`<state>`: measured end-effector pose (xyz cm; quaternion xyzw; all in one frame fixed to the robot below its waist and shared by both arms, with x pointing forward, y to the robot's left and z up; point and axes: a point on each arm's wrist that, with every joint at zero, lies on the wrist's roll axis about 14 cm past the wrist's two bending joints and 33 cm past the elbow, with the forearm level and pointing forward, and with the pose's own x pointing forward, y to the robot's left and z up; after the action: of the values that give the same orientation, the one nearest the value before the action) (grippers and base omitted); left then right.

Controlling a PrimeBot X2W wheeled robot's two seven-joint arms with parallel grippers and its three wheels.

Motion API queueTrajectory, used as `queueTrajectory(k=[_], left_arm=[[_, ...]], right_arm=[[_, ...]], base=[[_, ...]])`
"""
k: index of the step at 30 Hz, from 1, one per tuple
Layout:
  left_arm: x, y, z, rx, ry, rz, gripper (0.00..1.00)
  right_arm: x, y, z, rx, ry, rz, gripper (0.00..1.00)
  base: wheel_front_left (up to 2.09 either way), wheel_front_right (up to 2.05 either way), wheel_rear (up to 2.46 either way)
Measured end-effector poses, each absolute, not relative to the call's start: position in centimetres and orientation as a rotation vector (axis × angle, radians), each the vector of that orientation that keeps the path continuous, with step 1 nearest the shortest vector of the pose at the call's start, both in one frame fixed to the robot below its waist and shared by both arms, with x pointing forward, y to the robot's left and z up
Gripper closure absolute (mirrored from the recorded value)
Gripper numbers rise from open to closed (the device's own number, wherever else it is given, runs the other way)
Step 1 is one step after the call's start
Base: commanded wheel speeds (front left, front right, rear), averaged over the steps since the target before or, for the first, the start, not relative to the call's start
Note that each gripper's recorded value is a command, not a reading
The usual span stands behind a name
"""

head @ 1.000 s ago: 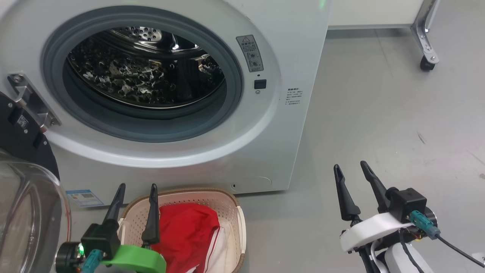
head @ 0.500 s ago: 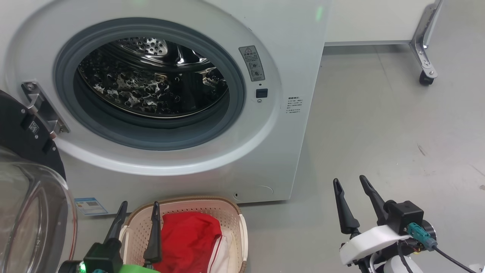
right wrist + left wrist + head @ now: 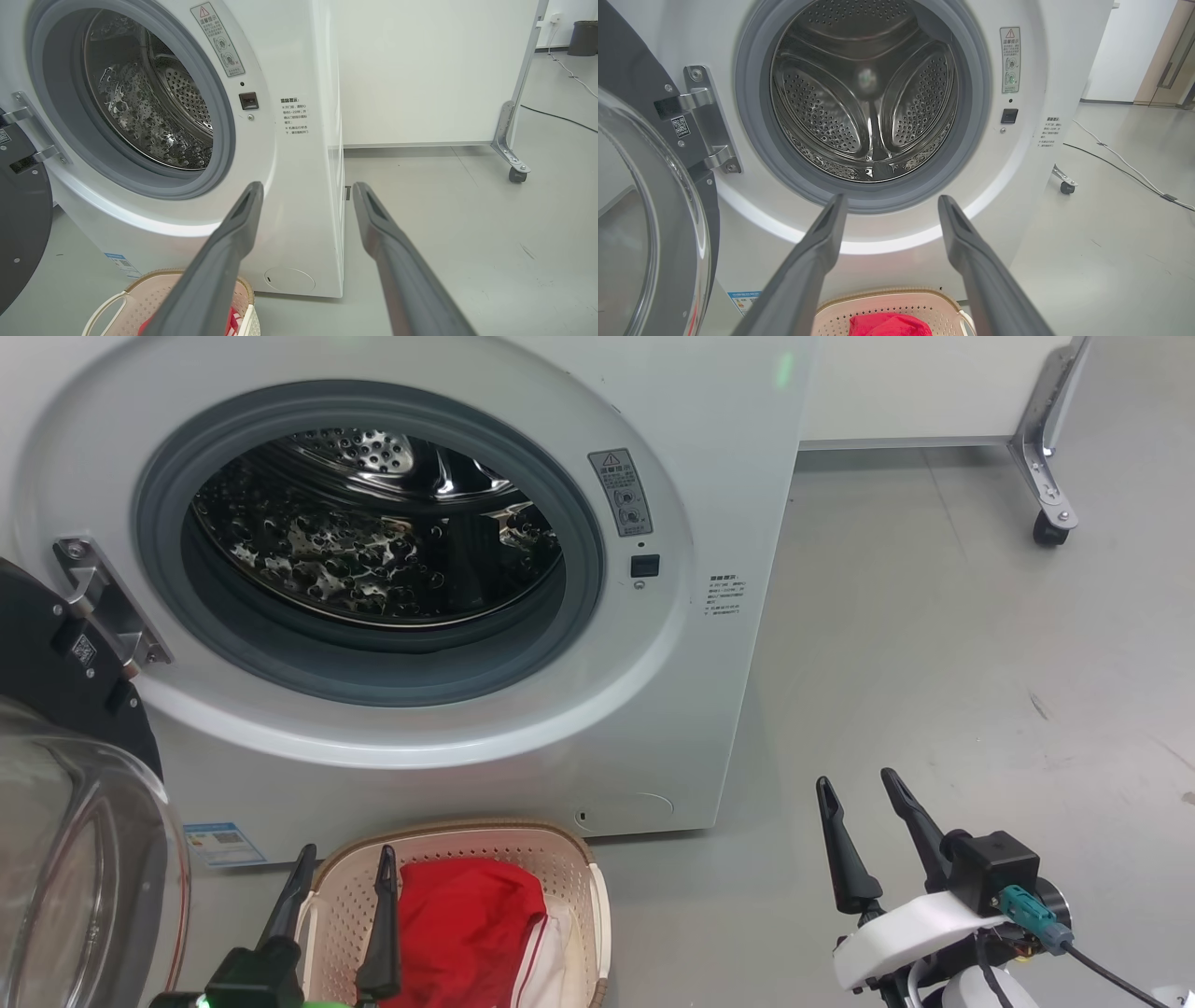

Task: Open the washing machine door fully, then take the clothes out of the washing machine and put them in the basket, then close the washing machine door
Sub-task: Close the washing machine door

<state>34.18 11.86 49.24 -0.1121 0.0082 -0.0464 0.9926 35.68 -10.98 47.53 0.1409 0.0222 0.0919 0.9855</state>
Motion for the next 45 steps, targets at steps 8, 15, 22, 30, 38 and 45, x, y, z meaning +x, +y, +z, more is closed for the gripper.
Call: queueTrajectory(k=[8,15,22,30,38,45], left_arm=[[34.2,11.7,49.6,-0.224,0.013,-0.098,0.0],[34.0,11.6,49.8,-0.225,0.014,-0.1,0.0],[34.0,11.5,49.9,-0.228,0.016,-0.106,0.0],[34.3,11.3,50.4,-0.23,0.006,-0.111,0.0],[34.5,11.1,50.4,-0.231,0.01,-0.119,0.0],[34.6,11.0,50.6,-0.233,0.005,-0.123,0.0]], right_arm=[[35.6,-11.0,47.6,0.283,0.042,0.183,0.0],[35.6,-11.1,47.7,0.283,0.038,0.182,0.0],[35.6,-11.1,47.7,0.284,0.04,0.179,0.0],[35.7,-11.2,47.6,0.287,0.042,0.177,0.0],[35.7,-11.4,47.4,0.288,0.046,0.17,0.0],[35.7,-11.6,47.3,0.289,0.049,0.164,0.0]], base=[[0.0,0.0,0.0],[-0.08,0.08,0.0],[-0.36,0.36,0.0],[-0.67,0.67,0.0],[-1.0,1.0,0.0],[-0.96,0.96,0.0]])
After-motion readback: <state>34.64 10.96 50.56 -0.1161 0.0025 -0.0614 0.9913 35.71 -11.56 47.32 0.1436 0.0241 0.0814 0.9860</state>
